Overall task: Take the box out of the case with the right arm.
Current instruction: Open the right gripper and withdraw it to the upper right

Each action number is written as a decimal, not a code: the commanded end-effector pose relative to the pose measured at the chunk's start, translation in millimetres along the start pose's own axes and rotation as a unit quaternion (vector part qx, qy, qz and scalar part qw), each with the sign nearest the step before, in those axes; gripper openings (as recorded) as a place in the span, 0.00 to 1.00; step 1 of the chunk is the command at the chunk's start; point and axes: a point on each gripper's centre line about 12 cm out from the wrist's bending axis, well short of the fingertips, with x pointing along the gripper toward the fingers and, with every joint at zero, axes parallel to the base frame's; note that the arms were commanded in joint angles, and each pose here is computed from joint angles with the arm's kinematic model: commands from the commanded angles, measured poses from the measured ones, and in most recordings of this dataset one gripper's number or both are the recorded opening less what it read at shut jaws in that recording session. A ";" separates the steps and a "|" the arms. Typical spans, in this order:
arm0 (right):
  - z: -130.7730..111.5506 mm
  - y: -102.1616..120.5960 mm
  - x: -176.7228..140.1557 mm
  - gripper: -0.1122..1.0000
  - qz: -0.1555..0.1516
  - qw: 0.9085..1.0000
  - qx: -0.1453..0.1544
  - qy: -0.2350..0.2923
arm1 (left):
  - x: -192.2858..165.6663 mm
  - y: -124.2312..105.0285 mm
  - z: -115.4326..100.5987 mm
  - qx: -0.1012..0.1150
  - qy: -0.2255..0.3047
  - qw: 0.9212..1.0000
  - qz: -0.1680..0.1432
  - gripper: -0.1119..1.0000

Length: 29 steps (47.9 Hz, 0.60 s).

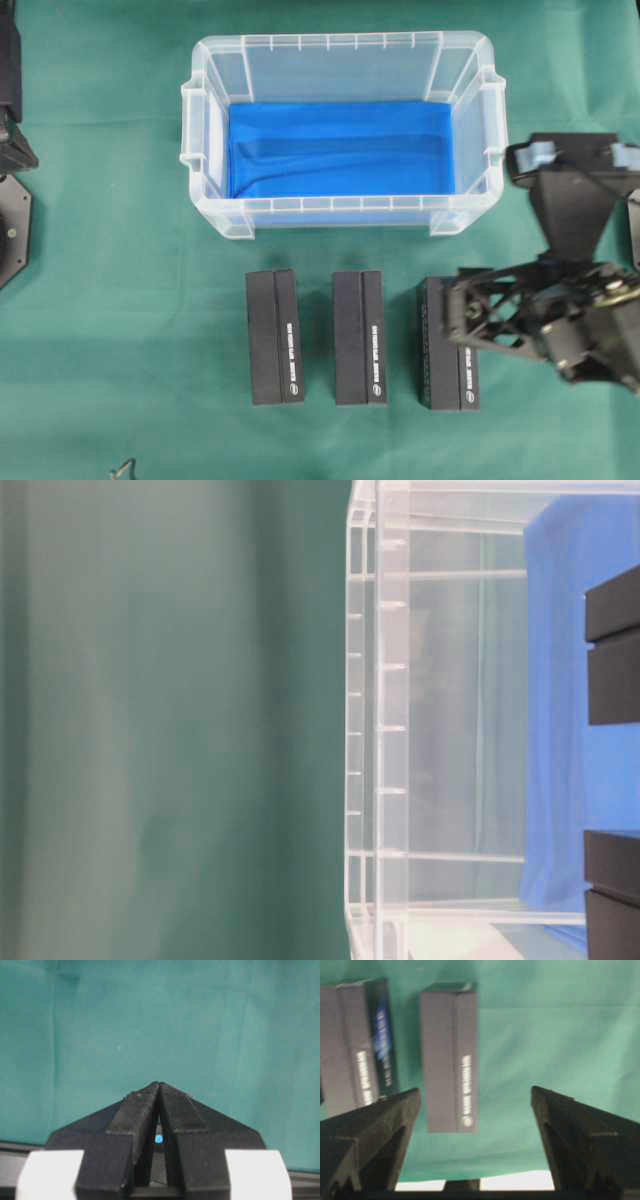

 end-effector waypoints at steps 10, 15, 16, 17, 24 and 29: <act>18.6 -47.8 -11.3 0.89 0.020 1.000 0.002 0.014 | -5.0 0.4 3.7 0.000 -0.012 1.000 0.000 0.10; 24.8 -65.8 -11.2 0.89 0.021 1.000 0.007 0.015 | -5.5 0.6 3.8 0.000 -0.012 1.000 0.000 0.10; 26.4 -69.6 -12.0 0.89 0.022 1.000 0.008 0.016 | -5.5 0.6 3.8 0.000 -0.012 1.000 0.000 0.10; 27.7 -72.8 -12.4 0.89 0.021 1.000 0.008 0.017 | -5.5 0.4 3.8 0.000 -0.012 1.000 0.000 0.10; 34.7 -89.1 -13.8 0.89 0.016 1.000 0.010 0.013 | -5.5 0.8 4.0 0.002 -0.013 1.000 0.001 0.10; 37.0 -91.9 -14.4 0.89 0.014 1.000 0.009 0.011 | -5.5 0.6 4.0 0.006 -0.013 1.000 0.000 0.10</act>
